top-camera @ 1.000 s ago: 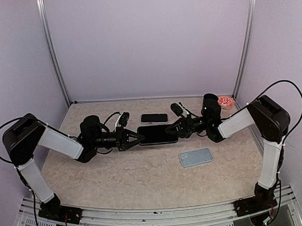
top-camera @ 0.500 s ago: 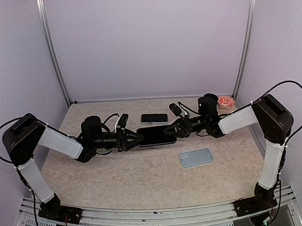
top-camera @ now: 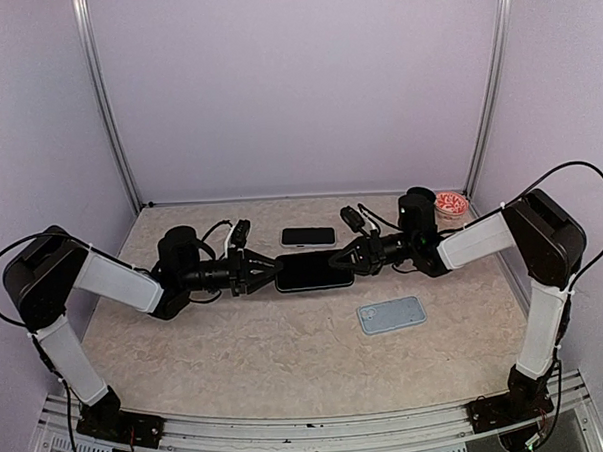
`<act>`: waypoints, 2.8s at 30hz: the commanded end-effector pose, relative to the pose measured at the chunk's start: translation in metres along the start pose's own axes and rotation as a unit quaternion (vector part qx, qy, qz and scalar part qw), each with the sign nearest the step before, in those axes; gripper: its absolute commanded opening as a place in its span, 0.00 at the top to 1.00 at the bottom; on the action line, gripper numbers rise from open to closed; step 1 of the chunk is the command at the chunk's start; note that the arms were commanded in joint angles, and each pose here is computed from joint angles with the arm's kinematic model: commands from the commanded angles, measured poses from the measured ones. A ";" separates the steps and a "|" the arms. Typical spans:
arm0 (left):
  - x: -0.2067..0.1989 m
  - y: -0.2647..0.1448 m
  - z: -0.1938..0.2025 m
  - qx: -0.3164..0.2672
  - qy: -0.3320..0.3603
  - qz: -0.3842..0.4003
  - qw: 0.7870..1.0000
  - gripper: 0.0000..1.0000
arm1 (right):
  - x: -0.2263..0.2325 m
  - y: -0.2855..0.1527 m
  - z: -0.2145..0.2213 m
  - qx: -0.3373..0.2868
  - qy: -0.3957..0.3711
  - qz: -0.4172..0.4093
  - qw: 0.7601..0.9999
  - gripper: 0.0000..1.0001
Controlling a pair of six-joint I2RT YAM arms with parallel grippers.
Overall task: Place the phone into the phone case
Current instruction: Press the phone with the phone case.
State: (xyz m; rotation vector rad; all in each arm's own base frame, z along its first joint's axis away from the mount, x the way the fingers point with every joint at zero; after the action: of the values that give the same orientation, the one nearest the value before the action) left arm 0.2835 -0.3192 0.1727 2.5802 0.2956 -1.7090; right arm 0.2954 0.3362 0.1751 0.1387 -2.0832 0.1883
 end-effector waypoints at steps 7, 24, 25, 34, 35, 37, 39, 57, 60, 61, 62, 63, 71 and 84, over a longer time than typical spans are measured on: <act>0.003 0.009 -0.016 -0.010 0.035 -0.015 0.999 0.72 | 0.017 0.000 0.002 0.011 -0.021 -0.026 0.999 1.00; 0.015 0.015 -0.026 -0.022 0.081 -0.109 0.990 1.00 | 0.002 0.002 0.004 0.015 -0.010 0.014 1.000 1.00; 0.015 0.015 -0.026 -0.020 0.088 -0.118 0.989 1.00 | 0.002 0.002 0.003 0.015 -0.011 0.017 1.000 1.00; 0.007 -0.004 -0.033 -0.054 0.085 -0.121 0.988 0.58 | 0.010 0.001 0.000 0.013 -0.021 0.010 1.000 1.00; 0.008 -0.009 -0.035 -0.063 0.080 -0.121 0.987 0.55 | 0.011 0.001 0.000 0.013 -0.022 0.009 1.000 1.00; 0.008 -0.018 -0.039 -0.080 0.077 -0.124 0.986 0.50 | 0.013 0.000 -0.001 0.012 -0.025 0.009 1.000 1.00; 0.006 -0.022 -0.040 -0.084 0.080 -0.127 0.985 0.46 | 0.014 0.000 -0.001 0.012 -0.026 0.008 1.000 1.00; -0.006 0.010 -0.007 -0.004 0.085 -0.056 0.995 0.34 | 0.023 0.002 0.005 0.022 -0.037 -0.018 0.999 1.00; -0.006 0.022 -0.004 0.011 0.092 -0.057 0.994 0.37 | 0.021 0.001 0.006 0.023 -0.035 -0.017 0.999 1.00; -0.006 0.023 -0.003 0.013 0.093 -0.056 0.994 0.39 | 0.021 0.001 0.006 0.023 -0.035 -0.017 0.999 1.00; -0.006 0.025 -0.003 0.016 0.092 -0.054 0.994 0.42 | 0.020 0.001 0.007 0.023 -0.034 -0.017 0.999 1.00; -0.006 0.026 -0.002 0.016 0.092 -0.053 0.994 0.46 | 0.020 0.001 0.007 0.023 -0.034 -0.016 0.999 1.00; -0.002 0.026 -0.002 0.015 0.091 -0.058 0.994 0.94 | 0.011 0.003 0.009 0.025 -0.022 -0.008 0.999 1.00; -0.003 0.015 -0.011 -0.021 0.111 -0.101 0.988 1.00 | 0.019 0.000 0.017 0.040 -0.028 -0.018 0.999 0.68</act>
State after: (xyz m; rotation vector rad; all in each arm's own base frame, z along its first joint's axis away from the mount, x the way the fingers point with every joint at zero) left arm 0.2842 -0.3414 0.1777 2.7941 0.4559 -1.5200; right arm 0.2853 0.3321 0.1645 0.1593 -2.0844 0.2489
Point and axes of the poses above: each gripper's point midway between its finger pads, its own y axis out along the fingers, its own x axis along the line the jaws close on, z = x × y, the point moved 2 cm from there along -y, back along the fingers, and after that the axes turned 2 degrees about -y, right-handed, at the moved point
